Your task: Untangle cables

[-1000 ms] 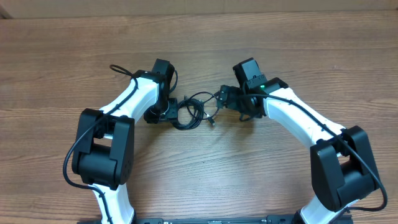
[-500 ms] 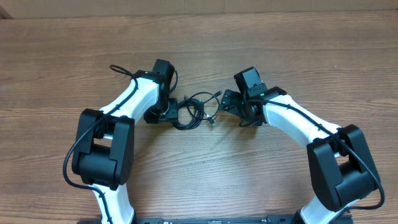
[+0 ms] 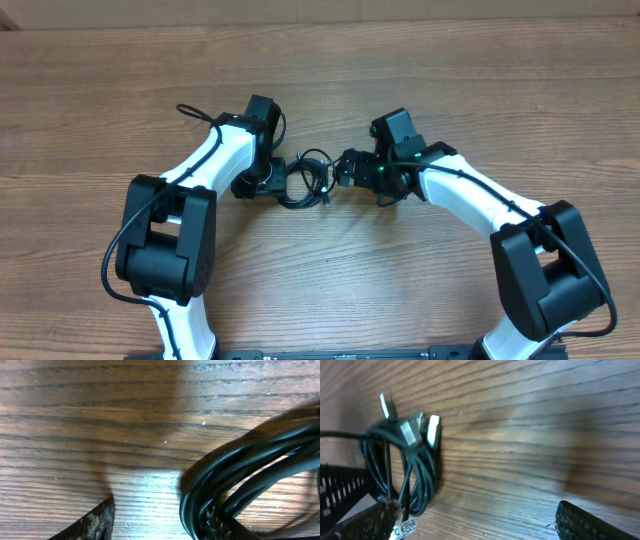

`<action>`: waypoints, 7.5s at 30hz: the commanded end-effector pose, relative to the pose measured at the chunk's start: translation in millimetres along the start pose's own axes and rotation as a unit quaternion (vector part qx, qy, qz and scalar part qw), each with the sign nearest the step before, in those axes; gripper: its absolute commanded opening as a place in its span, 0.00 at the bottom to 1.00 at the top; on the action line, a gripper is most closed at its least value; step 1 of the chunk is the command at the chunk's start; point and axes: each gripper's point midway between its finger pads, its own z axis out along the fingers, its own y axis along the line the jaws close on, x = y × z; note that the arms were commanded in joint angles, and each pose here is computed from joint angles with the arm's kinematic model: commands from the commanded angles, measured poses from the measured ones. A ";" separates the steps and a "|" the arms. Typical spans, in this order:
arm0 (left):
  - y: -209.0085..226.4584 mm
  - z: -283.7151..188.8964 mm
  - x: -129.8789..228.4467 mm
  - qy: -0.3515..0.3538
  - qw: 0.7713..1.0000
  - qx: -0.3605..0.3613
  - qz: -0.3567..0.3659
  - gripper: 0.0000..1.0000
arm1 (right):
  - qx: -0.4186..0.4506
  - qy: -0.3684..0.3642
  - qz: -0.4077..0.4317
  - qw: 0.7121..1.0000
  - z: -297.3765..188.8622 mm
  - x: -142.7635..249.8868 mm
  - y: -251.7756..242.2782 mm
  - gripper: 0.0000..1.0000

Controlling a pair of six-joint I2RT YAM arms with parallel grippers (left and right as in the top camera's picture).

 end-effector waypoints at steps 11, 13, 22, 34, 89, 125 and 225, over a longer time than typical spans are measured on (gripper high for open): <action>29.1 31.7 20.0 0.038 0.997 -0.067 -0.005 0.57 | 0.046 -0.010 -0.088 0.995 42.9 24.5 16.3 1.00; 29.5 31.7 20.2 0.039 0.997 -0.068 -0.005 0.57 | 0.043 -0.011 -0.091 0.995 49.8 25.4 17.6 1.00; 33.2 31.5 19.7 0.039 0.997 -0.069 -0.011 0.61 | 0.095 -0.053 -0.039 0.993 48.5 11.8 0.0 1.00; 36.3 31.9 20.7 0.054 0.998 -0.037 -0.018 0.62 | 0.147 -0.033 -0.045 0.987 58.2 18.4 -20.1 1.00; 123.5 43.1 50.1 0.116 0.974 -0.027 -0.191 0.72 | 0.180 0.070 -0.022 0.981 58.4 30.6 -8.4 1.00; 18.7 37.7 42.2 0.095 0.995 0.036 0.011 0.73 | 0.100 0.105 -0.099 0.985 61.9 31.6 14.0 1.00; 169.9 -200.5 -16.3 -0.187 0.933 0.085 -0.295 0.99 | 0.323 0.039 -0.036 0.945 12.1 -13.9 -46.2 1.00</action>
